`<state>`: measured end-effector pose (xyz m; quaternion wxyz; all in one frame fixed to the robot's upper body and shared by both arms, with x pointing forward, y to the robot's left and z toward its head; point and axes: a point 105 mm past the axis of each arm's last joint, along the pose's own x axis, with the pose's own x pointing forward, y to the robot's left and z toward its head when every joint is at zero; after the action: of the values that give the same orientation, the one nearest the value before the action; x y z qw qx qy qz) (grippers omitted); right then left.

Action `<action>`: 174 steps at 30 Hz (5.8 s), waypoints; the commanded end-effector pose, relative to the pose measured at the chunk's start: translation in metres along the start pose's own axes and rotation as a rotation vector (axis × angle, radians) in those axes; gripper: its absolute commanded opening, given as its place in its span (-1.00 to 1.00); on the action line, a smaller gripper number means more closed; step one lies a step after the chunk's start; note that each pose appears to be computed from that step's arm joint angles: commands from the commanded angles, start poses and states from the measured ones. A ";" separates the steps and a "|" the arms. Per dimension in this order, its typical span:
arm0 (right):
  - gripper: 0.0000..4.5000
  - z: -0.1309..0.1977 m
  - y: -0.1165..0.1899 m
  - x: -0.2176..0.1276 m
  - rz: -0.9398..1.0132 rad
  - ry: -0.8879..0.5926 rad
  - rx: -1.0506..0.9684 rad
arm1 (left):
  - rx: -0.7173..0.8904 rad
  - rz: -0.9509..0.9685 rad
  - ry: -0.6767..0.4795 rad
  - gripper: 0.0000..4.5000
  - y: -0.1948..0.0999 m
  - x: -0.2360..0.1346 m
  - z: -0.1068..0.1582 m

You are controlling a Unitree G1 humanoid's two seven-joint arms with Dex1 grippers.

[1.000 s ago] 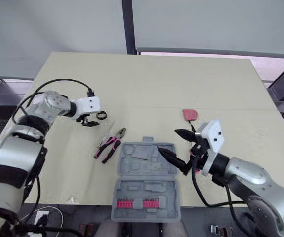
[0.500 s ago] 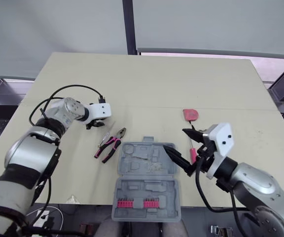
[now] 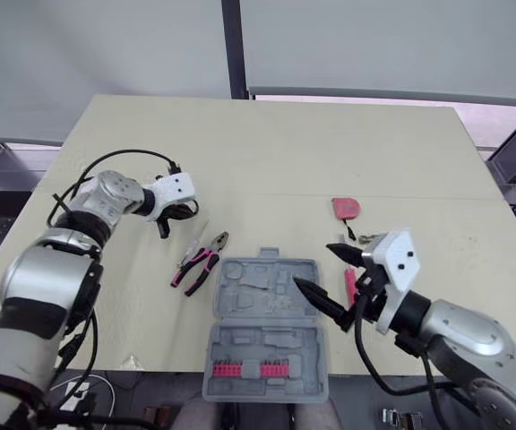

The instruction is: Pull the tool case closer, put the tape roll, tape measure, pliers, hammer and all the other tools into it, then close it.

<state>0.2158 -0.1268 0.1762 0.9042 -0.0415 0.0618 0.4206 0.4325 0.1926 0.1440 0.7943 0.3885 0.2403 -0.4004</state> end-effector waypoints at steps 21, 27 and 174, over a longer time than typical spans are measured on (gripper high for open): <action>1.00 -0.011 0.010 0.007 0.082 -0.006 -0.007 | 0.080 -0.753 -0.105 -0.98 -0.105 -0.044 0.087; 1.00 -0.015 0.009 0.005 0.060 0.001 -0.003 | -0.028 -0.857 -0.054 -0.98 -0.119 -0.031 0.084; 1.00 -0.057 -0.102 -0.130 -0.406 0.301 0.034 | -0.360 0.034 -0.531 0.98 -0.111 -0.089 -0.072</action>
<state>0.2085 -0.2755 0.1287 0.9446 -0.0762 0.2067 0.2432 0.2887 0.2299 0.0992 0.8721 0.1196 0.1017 -0.4635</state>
